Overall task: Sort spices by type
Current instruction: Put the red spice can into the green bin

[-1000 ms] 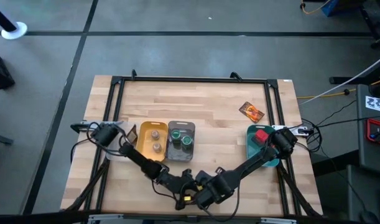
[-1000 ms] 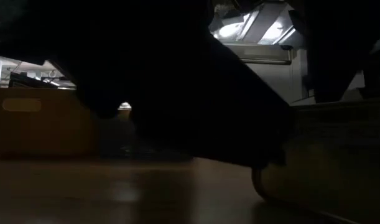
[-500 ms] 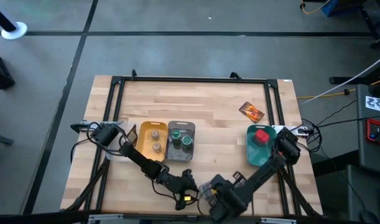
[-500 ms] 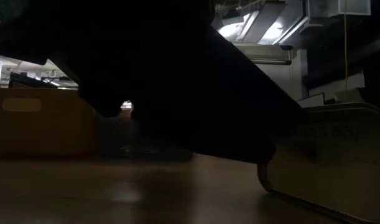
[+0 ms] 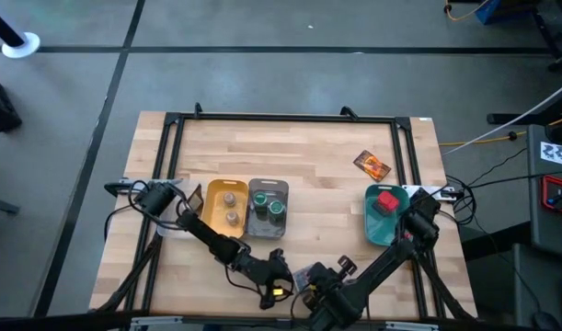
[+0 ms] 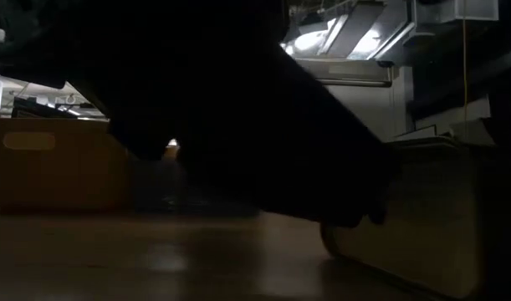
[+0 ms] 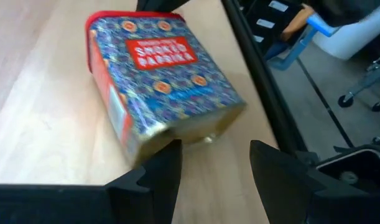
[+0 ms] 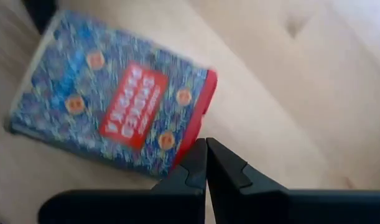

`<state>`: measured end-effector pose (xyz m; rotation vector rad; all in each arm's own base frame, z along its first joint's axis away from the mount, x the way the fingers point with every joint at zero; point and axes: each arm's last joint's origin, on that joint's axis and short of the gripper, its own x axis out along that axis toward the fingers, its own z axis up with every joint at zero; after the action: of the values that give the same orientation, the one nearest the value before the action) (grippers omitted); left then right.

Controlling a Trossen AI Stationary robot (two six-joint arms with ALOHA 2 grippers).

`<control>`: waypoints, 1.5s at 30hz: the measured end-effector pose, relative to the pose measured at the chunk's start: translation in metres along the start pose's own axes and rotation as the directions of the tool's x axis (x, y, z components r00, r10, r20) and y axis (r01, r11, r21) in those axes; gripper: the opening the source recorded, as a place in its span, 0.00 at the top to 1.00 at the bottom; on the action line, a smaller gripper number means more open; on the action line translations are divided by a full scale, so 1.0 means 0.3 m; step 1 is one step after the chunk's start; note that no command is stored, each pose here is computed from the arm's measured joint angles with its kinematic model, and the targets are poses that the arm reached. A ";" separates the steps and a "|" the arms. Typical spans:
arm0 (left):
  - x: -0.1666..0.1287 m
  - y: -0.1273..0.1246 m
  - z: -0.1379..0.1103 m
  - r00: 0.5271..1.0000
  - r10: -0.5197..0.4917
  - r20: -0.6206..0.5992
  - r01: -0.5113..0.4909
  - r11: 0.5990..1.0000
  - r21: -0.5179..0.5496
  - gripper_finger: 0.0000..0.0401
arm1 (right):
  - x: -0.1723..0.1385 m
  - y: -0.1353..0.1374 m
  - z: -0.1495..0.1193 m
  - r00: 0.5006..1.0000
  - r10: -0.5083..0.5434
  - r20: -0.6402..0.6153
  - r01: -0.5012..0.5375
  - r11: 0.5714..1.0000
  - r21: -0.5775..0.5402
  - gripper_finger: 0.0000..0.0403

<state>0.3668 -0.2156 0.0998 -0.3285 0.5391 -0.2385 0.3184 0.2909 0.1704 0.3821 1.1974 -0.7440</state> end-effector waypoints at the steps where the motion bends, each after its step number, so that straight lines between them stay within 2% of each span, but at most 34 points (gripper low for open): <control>1: 0.000 0.002 -0.001 1.000 0.002 -0.005 -0.002 1.000 0.000 0.55 | -0.001 0.000 0.002 1.000 -0.001 0.022 0.001 1.000 -0.001 0.98; 6: 0.000 0.005 -0.005 1.000 0.012 -0.016 -0.012 1.000 0.001 0.55 | -0.002 0.005 0.013 0.999 0.019 0.046 -0.019 1.000 -0.001 0.98; 11: -0.001 -0.001 -0.011 1.000 -0.001 -0.030 0.002 1.000 0.008 0.55 | 0.000 0.031 0.025 0.994 0.095 0.053 -0.094 0.995 -0.035 0.98; 19: -0.003 0.005 -0.024 0.997 0.028 -0.069 -0.027 1.000 0.015 0.55 | 0.001 0.038 0.035 0.988 0.113 0.103 -0.109 0.993 -0.042 0.98; 25: -0.004 0.004 -0.026 0.997 0.036 -0.069 -0.035 0.999 0.017 0.55 | 0.000 0.039 0.037 0.988 0.118 0.096 -0.114 0.993 -0.039 0.98; 36: -0.007 -0.006 -0.040 0.995 0.056 -0.085 -0.053 0.998 0.029 0.55 | -0.094 0.066 0.072 0.973 0.208 0.101 -0.202 0.977 -0.062 0.98; 45: -0.008 -0.005 -0.042 0.994 0.055 -0.094 -0.053 0.998 0.033 0.55 | -0.101 0.071 0.076 0.970 0.220 0.106 -0.215 0.975 -0.056 0.98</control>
<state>0.3580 -0.2193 0.0913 -0.2737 0.6363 -0.2104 0.3438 0.3012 0.2041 0.4228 1.0457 -0.5410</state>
